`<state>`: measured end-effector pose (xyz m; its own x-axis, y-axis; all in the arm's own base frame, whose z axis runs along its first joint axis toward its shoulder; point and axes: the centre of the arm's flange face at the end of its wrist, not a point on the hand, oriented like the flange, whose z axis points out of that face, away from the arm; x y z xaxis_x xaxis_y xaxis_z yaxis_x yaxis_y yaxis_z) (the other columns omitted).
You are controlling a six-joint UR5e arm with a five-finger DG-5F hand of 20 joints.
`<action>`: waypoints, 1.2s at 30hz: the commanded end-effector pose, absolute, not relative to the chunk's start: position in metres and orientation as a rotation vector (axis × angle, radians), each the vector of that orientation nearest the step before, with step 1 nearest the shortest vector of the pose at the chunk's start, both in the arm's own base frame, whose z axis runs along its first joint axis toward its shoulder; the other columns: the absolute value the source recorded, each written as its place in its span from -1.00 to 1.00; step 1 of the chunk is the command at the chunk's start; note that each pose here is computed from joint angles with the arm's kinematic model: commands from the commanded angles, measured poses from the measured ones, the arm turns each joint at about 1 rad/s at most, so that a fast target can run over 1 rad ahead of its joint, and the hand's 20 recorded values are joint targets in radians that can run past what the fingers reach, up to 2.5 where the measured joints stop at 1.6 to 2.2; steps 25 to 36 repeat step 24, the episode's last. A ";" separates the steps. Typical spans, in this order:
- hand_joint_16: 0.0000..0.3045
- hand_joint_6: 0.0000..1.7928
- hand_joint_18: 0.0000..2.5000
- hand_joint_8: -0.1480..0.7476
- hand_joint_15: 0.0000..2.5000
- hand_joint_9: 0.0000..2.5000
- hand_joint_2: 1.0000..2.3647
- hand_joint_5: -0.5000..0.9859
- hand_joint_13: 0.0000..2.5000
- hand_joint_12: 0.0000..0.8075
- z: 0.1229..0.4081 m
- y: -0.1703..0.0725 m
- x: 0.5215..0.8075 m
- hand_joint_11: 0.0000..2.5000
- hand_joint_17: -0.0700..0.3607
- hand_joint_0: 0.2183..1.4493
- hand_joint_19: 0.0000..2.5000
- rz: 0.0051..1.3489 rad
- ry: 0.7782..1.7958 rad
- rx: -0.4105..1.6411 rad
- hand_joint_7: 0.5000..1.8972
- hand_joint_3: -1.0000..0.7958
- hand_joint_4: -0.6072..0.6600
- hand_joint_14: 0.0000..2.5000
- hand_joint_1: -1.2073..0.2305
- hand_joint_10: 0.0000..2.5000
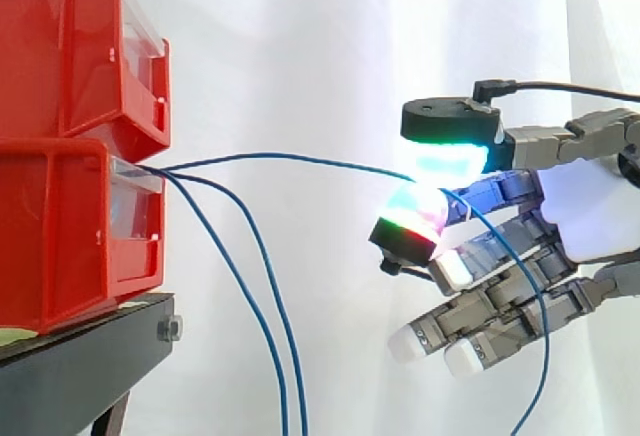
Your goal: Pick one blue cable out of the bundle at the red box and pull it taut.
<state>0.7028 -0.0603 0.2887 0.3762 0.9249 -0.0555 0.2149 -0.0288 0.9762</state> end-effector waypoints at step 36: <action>-0.69 -0.02 -0.58 -0.13 -0.80 -0.32 -0.98 -0.48 -0.59 -0.18 0.289 -0.060 0.703 -0.50 -0.19 -0.34 -0.74 0.795 1.070 1.514 -0.06 0.00 -0.10 -0.99 -0.45 -0.99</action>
